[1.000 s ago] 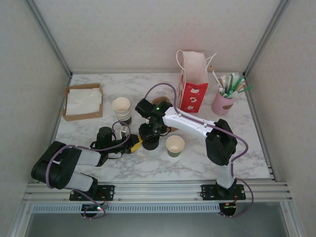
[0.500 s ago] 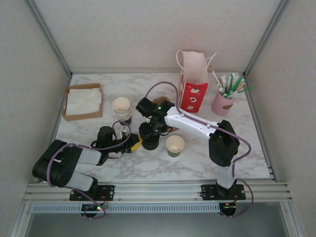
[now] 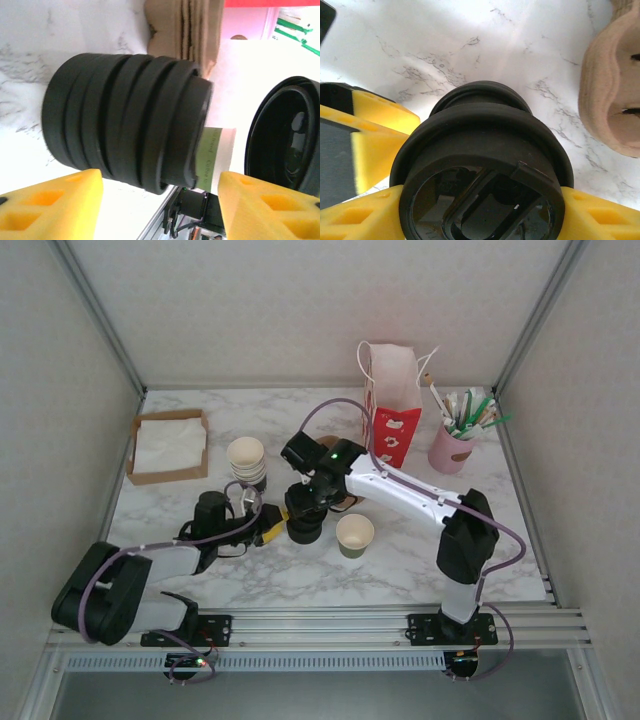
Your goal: Pack the takeout coffee
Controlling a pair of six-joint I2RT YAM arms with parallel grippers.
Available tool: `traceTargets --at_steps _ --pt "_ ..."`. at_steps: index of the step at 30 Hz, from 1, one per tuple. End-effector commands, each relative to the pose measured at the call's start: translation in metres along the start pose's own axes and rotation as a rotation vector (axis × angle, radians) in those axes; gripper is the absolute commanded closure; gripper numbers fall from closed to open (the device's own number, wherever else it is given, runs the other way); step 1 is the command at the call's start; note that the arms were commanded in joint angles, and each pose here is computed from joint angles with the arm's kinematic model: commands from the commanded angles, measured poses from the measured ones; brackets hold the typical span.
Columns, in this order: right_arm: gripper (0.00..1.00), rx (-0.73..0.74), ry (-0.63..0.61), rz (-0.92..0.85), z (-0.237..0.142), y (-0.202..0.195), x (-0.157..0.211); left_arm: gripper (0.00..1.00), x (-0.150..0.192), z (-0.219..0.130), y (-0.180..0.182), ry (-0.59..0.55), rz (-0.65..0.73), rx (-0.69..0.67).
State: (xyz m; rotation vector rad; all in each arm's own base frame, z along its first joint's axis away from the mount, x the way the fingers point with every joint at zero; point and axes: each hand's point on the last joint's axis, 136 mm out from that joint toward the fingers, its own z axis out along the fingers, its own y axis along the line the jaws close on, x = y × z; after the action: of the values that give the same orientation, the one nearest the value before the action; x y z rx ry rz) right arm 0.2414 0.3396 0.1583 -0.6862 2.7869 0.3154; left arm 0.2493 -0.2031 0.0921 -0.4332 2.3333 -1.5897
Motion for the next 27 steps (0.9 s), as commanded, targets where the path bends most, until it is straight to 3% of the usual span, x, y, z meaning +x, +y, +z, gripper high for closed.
traceTargets --at_steps 1,4,11,19,27 --pt "0.32 0.018 -0.053 -0.027 -0.031 -0.003 -0.001 0.33 -0.005 -0.004 -0.01 -0.025 0.041 -0.027" --pt "0.32 0.037 -0.065 -0.022 -0.04 -0.009 0.002 0.27 -0.009 -0.011 -0.015 -0.056 0.065 -0.069" --pt "0.31 0.098 -0.068 0.003 -0.06 -0.032 0.022 0.01 -0.019 -0.032 -0.03 -0.151 0.161 -0.212" --pt "0.31 0.149 -0.058 0.052 -0.076 -0.062 0.05 0.0 -0.014 -0.037 -0.069 -0.212 0.262 -0.238" --pt "0.31 0.156 0.019 0.108 -0.073 -0.087 0.09 0.0 -0.007 -0.042 -0.107 -0.28 0.367 -0.18"
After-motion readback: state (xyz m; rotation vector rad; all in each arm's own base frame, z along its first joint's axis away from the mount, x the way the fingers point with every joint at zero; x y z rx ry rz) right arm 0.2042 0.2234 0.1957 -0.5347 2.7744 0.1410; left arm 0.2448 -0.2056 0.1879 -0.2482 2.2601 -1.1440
